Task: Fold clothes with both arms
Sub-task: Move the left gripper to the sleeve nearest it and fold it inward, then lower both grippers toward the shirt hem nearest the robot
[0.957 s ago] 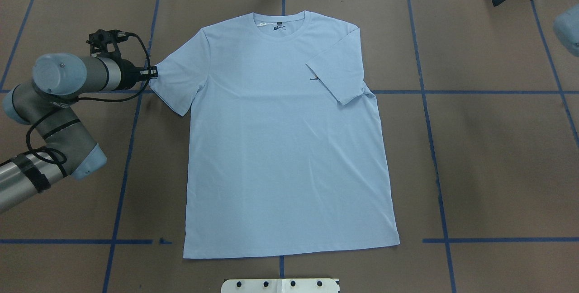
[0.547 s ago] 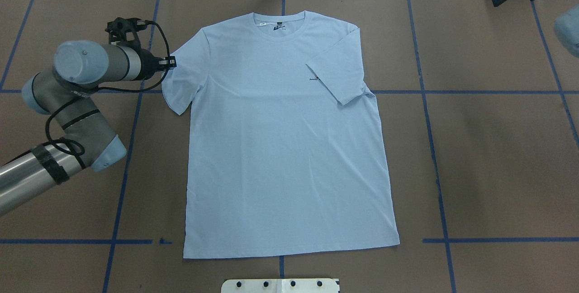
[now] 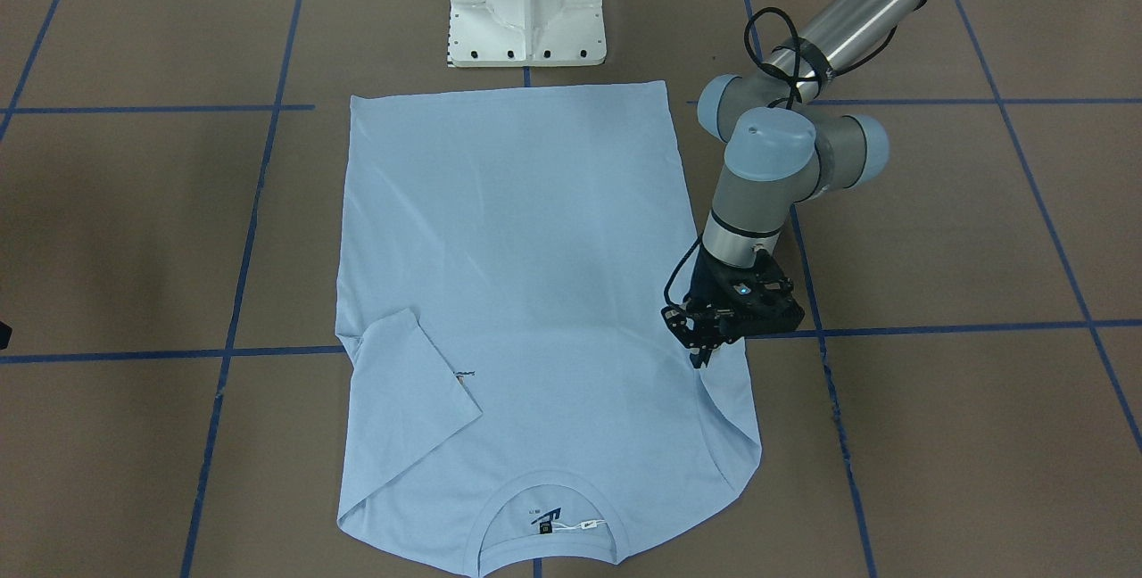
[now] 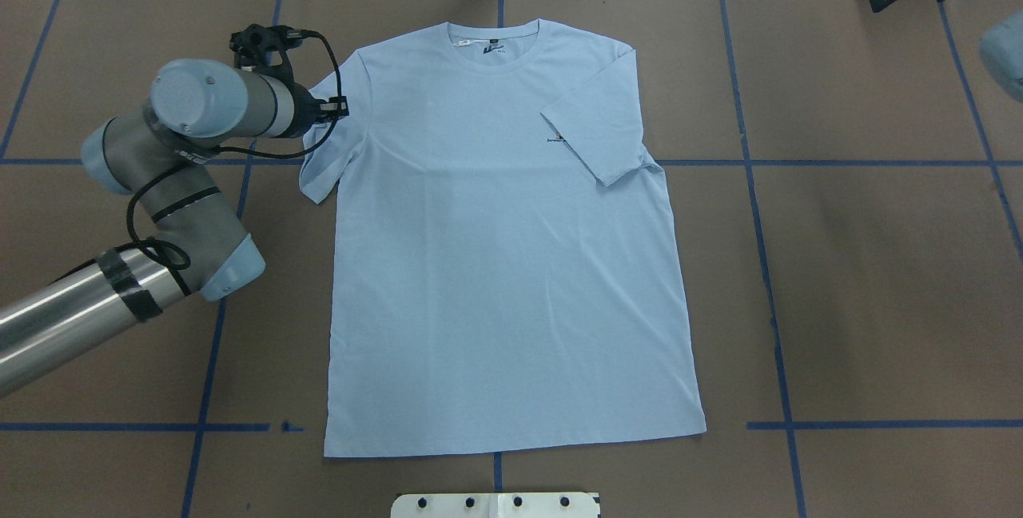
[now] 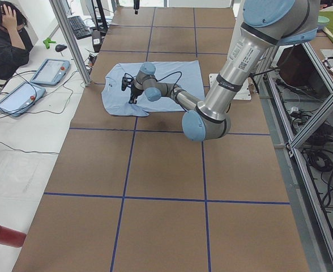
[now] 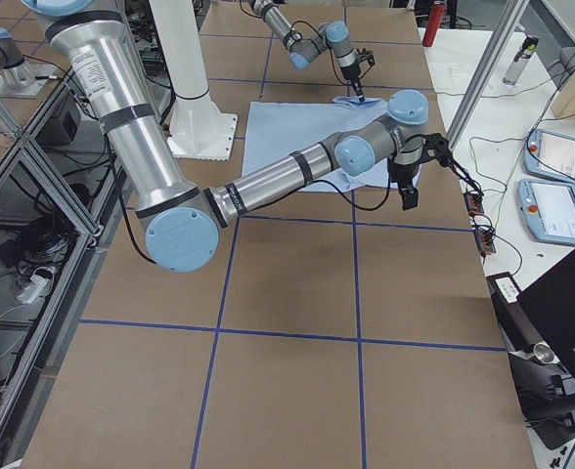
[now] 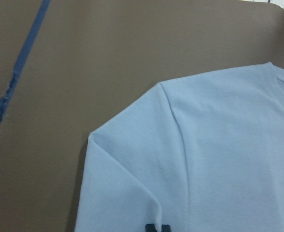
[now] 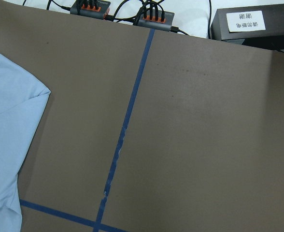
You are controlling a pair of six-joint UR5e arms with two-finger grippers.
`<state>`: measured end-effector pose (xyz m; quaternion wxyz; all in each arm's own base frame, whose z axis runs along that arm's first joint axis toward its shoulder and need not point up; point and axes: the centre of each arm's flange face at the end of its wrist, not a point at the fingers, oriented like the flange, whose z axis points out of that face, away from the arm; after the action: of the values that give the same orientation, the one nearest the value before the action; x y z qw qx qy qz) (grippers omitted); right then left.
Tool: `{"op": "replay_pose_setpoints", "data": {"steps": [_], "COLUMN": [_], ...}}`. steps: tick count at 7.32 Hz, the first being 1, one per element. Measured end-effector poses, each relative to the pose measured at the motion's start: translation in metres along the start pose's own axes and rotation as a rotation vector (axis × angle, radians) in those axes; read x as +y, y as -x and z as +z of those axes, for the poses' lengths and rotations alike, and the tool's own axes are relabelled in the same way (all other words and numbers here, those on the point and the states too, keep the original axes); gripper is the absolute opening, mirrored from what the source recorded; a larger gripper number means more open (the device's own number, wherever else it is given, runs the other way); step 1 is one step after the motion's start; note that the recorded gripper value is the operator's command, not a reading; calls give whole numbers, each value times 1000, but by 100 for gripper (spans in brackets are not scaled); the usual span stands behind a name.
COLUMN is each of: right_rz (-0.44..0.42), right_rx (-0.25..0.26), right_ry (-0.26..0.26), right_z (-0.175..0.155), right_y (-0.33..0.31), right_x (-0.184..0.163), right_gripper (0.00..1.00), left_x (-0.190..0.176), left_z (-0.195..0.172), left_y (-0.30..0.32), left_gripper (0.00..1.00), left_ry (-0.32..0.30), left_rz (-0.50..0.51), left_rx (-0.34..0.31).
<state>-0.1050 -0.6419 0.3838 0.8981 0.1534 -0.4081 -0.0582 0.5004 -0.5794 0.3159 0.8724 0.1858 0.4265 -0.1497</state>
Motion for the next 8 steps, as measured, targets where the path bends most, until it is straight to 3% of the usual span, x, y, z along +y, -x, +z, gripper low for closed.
{"op": "replay_pose_setpoints", "data": {"steps": [4,5,6,8], "right_rz": [1,0,0,-2], "right_rx": [0,0,0,-1], "right_ry": [2,2,2,1], "right_z": [1,1,1,1], "right_y": [0,0,0,1], "right_x": [1,1,1,2], "right_gripper": [100,100,100,100], "left_x": [-4,-6,-7,-7], "left_z": [28,30,30,25], "left_y": [-47,-54,-58,-61], "left_gripper": [0,26,99,100], "left_ry": [9,8,7,4], "left_rz": [-32,-39,-46,-30], "left_rx": [-44,-47,-46,-32]}}
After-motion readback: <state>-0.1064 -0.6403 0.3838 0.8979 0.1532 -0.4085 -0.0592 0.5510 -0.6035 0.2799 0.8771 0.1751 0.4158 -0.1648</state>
